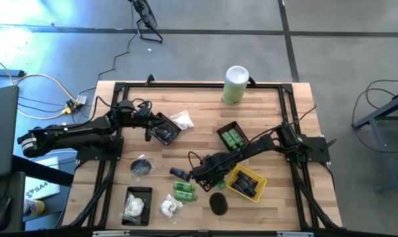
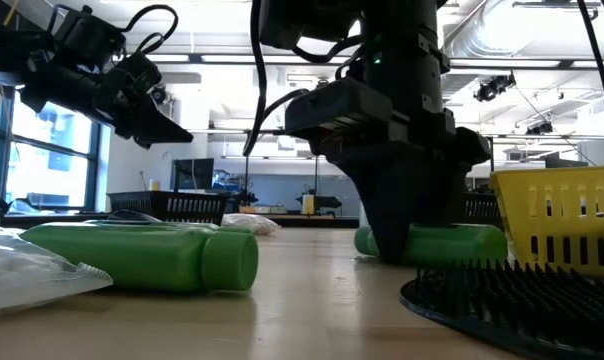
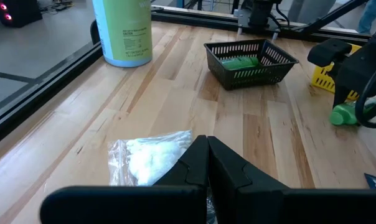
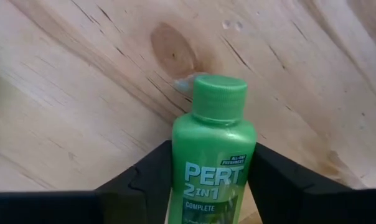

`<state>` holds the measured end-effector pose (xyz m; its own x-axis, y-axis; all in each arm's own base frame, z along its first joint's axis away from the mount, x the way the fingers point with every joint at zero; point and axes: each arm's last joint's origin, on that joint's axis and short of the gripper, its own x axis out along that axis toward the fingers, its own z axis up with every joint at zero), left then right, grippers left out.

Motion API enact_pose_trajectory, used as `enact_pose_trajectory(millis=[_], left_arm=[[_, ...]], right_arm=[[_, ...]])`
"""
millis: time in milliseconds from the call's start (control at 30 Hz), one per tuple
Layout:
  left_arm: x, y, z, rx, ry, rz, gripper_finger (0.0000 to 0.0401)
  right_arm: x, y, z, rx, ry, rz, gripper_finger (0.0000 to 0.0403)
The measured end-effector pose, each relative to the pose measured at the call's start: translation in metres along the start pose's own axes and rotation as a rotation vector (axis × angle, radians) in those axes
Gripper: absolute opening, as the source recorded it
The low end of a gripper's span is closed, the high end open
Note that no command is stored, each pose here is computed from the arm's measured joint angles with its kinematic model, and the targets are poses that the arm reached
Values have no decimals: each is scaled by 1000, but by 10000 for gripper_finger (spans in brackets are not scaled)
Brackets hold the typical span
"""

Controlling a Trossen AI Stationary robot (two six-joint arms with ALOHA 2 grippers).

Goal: Pick & Place Travel size toiletries
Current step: Put the shampoo bottle into the top right black bin

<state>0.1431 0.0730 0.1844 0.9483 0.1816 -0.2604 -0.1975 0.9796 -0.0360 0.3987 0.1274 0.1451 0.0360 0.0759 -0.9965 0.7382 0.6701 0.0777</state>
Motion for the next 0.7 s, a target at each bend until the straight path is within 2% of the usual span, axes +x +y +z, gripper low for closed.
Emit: enact_pose_trajectory(millis=[133,267,567,700], left_arm=[[0,0,0,0,0,0,0],[0,0,0,0,0,0,0],[0,0,0,0,-1,0,0],[0,0,0,0,0,0,0]], right_arm=[[-1,0,0,-1,-4,1,183],[-10,-2,0,-14,-38,3,173],[-70,-20,3,9,-199,26,171],[-95,-38,7,12,-283,-37,173]])
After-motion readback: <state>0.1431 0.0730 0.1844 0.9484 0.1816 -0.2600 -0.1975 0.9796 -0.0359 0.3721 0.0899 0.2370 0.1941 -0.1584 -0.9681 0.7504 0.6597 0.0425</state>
